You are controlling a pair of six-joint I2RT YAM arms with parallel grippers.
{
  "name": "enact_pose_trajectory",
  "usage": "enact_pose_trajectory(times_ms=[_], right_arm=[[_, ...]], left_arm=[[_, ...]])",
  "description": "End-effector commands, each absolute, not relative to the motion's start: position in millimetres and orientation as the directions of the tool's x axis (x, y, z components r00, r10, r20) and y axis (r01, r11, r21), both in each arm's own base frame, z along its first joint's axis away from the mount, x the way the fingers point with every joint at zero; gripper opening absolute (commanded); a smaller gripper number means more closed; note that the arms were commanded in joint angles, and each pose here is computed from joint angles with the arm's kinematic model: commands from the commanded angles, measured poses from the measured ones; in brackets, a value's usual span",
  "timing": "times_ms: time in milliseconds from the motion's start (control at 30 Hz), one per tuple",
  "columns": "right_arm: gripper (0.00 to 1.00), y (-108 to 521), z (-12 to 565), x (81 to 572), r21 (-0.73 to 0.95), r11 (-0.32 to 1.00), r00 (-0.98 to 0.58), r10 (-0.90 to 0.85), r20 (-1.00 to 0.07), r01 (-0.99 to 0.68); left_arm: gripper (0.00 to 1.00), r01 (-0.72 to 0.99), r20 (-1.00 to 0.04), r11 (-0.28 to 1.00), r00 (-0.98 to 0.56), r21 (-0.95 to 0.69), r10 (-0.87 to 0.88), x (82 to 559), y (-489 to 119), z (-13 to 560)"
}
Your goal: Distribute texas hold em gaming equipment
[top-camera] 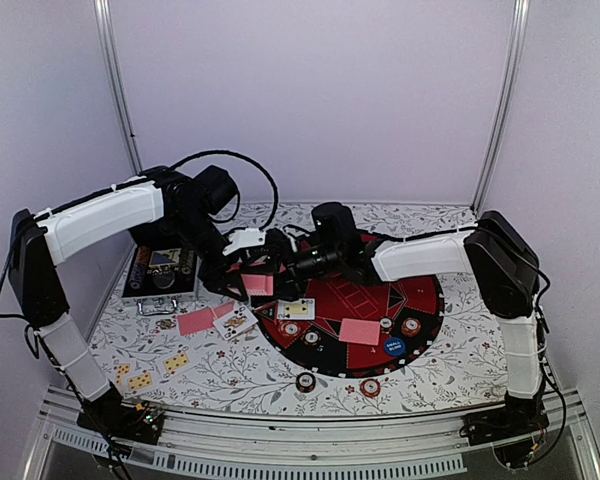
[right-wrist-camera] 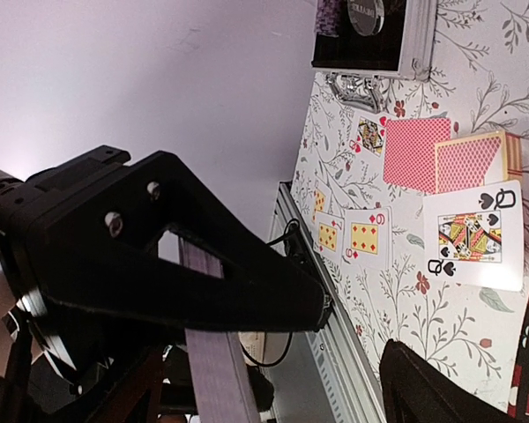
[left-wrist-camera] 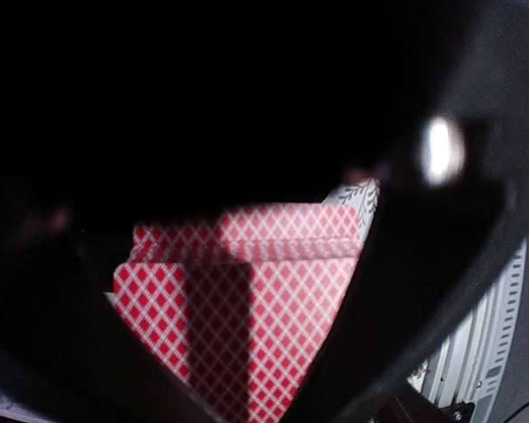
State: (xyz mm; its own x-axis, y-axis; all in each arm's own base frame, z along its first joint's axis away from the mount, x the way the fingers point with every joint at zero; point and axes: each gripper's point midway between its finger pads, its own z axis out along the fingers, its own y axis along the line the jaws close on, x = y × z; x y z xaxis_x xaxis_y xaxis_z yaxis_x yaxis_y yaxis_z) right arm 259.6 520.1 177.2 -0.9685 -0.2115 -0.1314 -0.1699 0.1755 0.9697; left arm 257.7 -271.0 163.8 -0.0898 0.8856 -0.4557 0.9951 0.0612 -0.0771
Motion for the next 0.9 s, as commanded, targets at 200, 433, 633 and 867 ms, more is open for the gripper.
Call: enact_pose_trajectory(times_ms=[200,433,633,867], right_arm=[[0.87,545,167,259,0.981,0.135,-0.966,-0.236,-0.105,-0.139],[0.74,539,154,260,0.983,0.151,-0.973,-0.220,-0.073,-0.107],[0.69,514,142,267,0.980,0.184,-0.985,-0.163,-0.051,-0.081],[0.63,503,146,267,0.978,0.190,-0.988,-0.145,-0.061,-0.088]], left_arm=[[0.37,0.996,-0.487,0.064,-0.084,-0.058,0.870,264,-278,173],[0.37,0.996,-0.488,0.062,-0.083,-0.058,0.869,264,-278,174],[0.36,0.997,-0.491,0.060,-0.078,-0.051,0.868,263,-277,177],[0.36,0.997,-0.496,0.058,-0.077,-0.053,0.865,263,-278,179]])
